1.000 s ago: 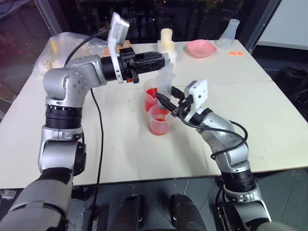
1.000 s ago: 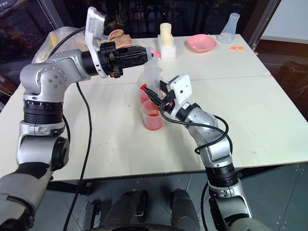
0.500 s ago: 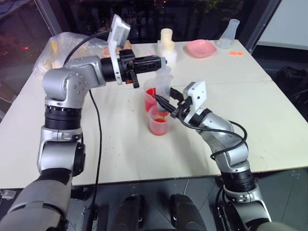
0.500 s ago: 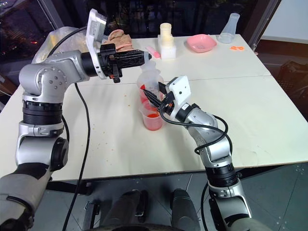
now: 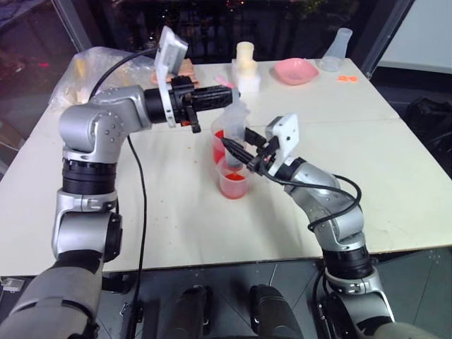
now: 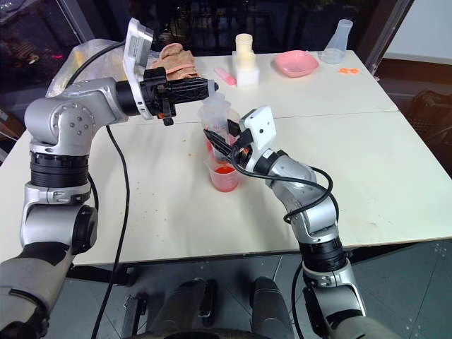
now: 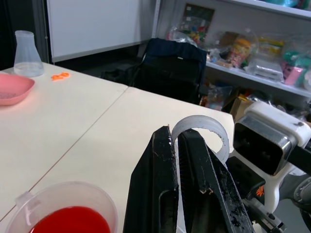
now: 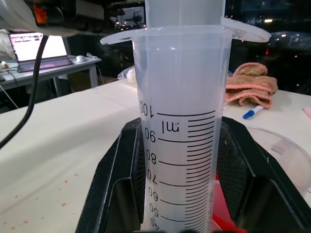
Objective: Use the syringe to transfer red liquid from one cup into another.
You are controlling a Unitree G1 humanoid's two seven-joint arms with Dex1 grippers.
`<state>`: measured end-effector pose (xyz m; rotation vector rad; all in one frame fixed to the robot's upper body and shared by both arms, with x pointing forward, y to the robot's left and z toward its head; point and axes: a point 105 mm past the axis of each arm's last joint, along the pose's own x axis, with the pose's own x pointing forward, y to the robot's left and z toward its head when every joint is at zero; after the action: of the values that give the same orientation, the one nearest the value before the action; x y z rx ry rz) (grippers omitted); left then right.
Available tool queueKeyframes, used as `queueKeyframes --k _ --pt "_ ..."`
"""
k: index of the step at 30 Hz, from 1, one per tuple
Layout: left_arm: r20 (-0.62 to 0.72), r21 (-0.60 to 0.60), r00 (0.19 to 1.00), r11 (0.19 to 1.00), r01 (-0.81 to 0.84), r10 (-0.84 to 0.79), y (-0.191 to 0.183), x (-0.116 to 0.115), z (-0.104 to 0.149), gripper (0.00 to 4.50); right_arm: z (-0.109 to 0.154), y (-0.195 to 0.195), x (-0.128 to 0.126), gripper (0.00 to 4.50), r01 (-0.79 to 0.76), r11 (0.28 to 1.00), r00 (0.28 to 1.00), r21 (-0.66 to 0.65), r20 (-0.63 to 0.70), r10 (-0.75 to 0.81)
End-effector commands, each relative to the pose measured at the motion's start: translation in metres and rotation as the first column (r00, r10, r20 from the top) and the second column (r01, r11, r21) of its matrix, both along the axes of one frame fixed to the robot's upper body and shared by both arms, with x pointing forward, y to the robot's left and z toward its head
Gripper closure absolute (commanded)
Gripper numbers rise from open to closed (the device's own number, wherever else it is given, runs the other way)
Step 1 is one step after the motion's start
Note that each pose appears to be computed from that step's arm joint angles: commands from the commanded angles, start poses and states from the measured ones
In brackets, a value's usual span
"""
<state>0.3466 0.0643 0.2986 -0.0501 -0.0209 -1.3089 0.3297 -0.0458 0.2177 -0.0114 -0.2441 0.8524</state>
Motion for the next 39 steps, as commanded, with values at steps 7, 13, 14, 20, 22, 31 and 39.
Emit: queueKeyframes --k 7,13,14,20,22,31,39 --pt "-0.071 0.047 0.994 0.995 0.082 -0.079 -0.013 -0.008 -0.022 4.48 0.052 0.005 -0.021 3.07 -0.05 0.994 0.988 0.099 0.15 0.035" --pt "-0.081 0.052 0.992 0.994 0.098 -0.094 -0.014 -0.01 -0.025 4.48 0.051 0.003 -0.023 3.07 -0.045 0.994 0.989 0.097 0.144 0.031" --pt "-0.081 0.051 0.992 0.994 0.1 -0.096 -0.014 -0.011 -0.024 4.48 0.05 0.003 -0.023 3.07 -0.045 0.994 0.989 0.097 0.143 0.031" --pt "-0.068 0.039 0.993 0.994 0.101 -0.098 -0.011 -0.013 -0.017 3.81 0.049 0.004 -0.024 3.07 -0.049 0.995 0.989 0.086 0.146 0.036" --pt "-0.072 0.03 0.994 0.996 0.09 -0.088 -0.01 -0.012 -0.015 3.24 0.048 0.005 -0.025 3.07 -0.05 0.995 0.988 0.084 0.148 0.037" --pt "-0.043 0.002 0.999 1.0 0.026 -0.026 0.011 -0.012 -0.005 2.35 0.05 0.005 -0.026 3.07 -0.054 0.995 0.987 0.081 0.156 0.041" --pt "-0.043 0.004 0.988 0.989 -0.151 0.151 0.063 -0.009 -0.008 2.35 0.053 0.005 -0.025 3.07 -0.062 0.994 0.987 0.086 0.151 0.048"
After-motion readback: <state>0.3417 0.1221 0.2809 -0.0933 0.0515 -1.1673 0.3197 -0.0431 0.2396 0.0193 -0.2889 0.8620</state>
